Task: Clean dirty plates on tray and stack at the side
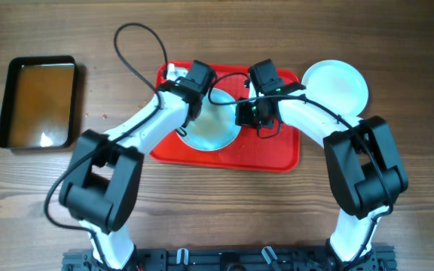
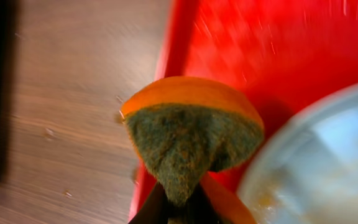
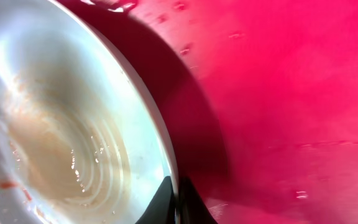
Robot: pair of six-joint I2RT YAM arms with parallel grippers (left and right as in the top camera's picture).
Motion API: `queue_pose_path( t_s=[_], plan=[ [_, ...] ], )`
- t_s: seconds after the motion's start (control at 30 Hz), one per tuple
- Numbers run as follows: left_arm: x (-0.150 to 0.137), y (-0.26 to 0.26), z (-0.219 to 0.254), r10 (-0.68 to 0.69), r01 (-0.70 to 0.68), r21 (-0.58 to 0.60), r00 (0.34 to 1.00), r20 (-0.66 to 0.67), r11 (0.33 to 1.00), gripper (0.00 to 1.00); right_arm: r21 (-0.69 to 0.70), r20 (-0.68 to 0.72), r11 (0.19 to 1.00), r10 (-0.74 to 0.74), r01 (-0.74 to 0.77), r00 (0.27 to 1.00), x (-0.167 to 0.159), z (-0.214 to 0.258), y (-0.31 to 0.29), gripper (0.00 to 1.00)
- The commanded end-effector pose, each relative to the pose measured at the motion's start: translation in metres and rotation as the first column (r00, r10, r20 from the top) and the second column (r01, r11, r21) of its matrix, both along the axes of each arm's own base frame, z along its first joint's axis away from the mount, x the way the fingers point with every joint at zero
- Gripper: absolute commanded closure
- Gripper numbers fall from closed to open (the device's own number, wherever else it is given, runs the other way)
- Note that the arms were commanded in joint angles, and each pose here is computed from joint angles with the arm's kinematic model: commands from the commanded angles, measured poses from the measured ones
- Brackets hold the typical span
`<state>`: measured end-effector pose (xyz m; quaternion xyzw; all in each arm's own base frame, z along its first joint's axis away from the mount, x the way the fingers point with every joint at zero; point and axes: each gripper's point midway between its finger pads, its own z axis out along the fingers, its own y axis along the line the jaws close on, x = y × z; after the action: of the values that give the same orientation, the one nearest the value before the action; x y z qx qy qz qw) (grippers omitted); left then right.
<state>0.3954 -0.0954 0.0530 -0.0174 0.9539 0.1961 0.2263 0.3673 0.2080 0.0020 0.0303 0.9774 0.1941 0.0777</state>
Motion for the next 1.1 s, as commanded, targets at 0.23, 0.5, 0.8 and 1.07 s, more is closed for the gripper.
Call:
queue_pose_path(
  t_s=[0.23,0.5,0.8,1.07],
  plan=[
    [-0.007,-0.127,-0.007,-0.186,0.086,-0.688,0.980,-0.072,0.721,0.96,-0.087,-0.023,0.996,-0.030,0.028,0.999,-0.004,-0.021,-0.021,0.96],
    [-0.012,-0.057,-0.060,-0.021,-0.034,-0.347,0.988,-0.155,0.937,0.96,-0.089,-0.026,0.996,-0.028,0.025,0.999,-0.005,-0.021,-0.022,0.95],
    [0.014,0.018,0.033,0.056,-0.064,0.064,0.990,0.131,0.996,0.96,-0.085,-0.015,0.996,-0.025,0.024,1.000,-0.002,-0.020,-0.021,0.96],
    [0.016,0.111,0.147,0.342,-0.188,-0.453,0.895,0.285,0.872,0.96,-0.116,0.118,0.973,0.213,-0.199,0.970,0.034,0.065,0.003,0.96]
  ],
)
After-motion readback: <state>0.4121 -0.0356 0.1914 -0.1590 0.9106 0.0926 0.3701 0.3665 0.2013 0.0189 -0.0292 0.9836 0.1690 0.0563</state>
